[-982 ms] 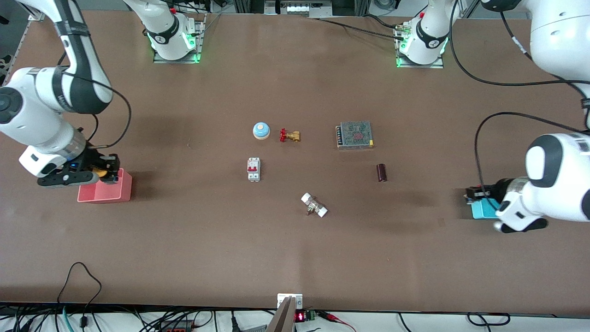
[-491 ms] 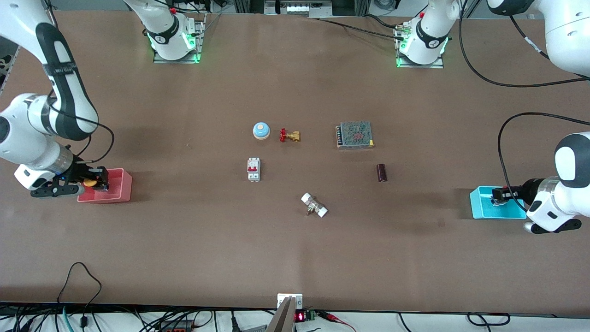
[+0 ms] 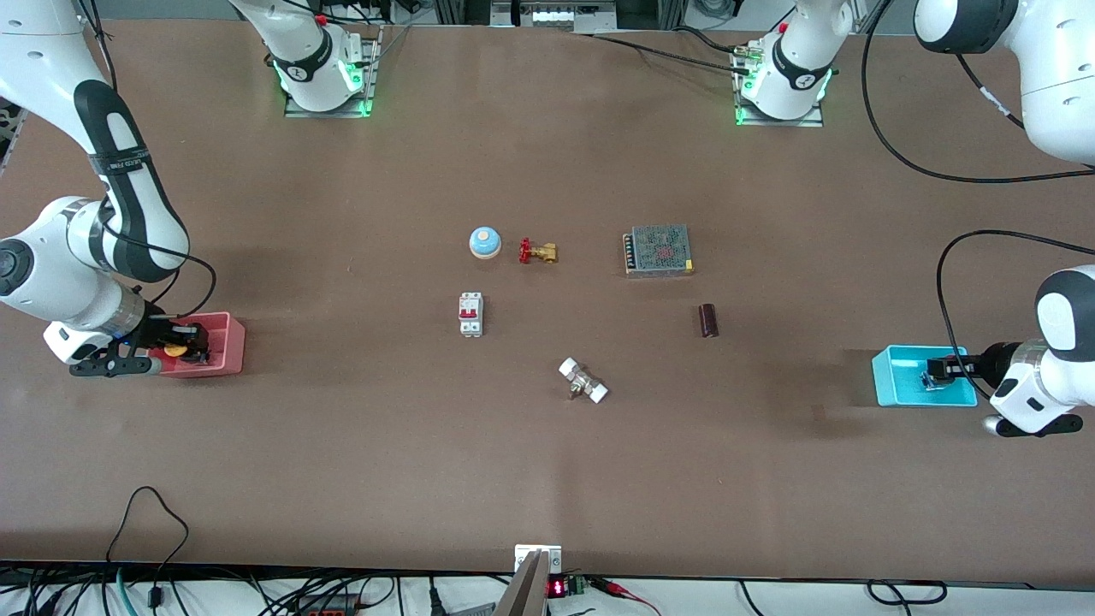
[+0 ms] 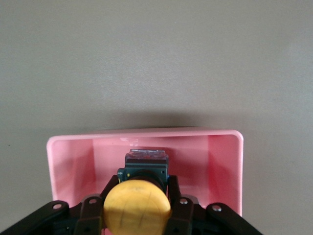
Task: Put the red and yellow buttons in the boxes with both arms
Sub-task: 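Lower the yellow button into the pink box while the left lowers red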
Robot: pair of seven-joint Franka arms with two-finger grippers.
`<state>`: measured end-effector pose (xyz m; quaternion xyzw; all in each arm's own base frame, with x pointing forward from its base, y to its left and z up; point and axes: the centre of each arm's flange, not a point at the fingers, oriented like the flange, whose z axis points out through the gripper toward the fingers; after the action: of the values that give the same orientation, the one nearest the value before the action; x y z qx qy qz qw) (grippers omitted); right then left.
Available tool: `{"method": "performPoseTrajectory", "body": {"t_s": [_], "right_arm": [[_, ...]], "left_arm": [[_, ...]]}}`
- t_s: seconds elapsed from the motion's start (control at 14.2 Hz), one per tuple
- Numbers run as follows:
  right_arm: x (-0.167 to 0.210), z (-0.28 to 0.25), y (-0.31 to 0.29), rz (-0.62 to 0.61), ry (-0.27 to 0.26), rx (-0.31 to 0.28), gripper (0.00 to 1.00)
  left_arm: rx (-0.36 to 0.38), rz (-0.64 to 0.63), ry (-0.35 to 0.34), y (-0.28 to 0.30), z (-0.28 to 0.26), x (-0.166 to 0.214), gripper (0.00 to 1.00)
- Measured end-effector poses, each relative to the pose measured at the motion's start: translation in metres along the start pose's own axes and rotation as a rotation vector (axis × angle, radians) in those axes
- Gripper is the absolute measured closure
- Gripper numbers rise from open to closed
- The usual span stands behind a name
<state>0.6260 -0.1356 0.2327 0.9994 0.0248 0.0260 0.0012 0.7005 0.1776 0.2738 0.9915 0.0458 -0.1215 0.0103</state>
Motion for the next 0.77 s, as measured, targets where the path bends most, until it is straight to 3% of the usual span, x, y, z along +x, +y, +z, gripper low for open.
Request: {"method": "performPoseTrajectory", "body": {"t_s": [0.63, 0.77], "right_arm": [[0.001, 0.024, 0.003, 0.005, 0.028, -0.006, 0.57], [0.001, 0.024, 0.003, 0.004, 0.03, -0.006, 0.51]], "left_arm": [[-0.002, 0.016, 0.008, -0.005, 0.041, 0.014, 0.63], [-0.001, 0.017, 0.016, -0.005, 0.038, 0.015, 0.51]]}}
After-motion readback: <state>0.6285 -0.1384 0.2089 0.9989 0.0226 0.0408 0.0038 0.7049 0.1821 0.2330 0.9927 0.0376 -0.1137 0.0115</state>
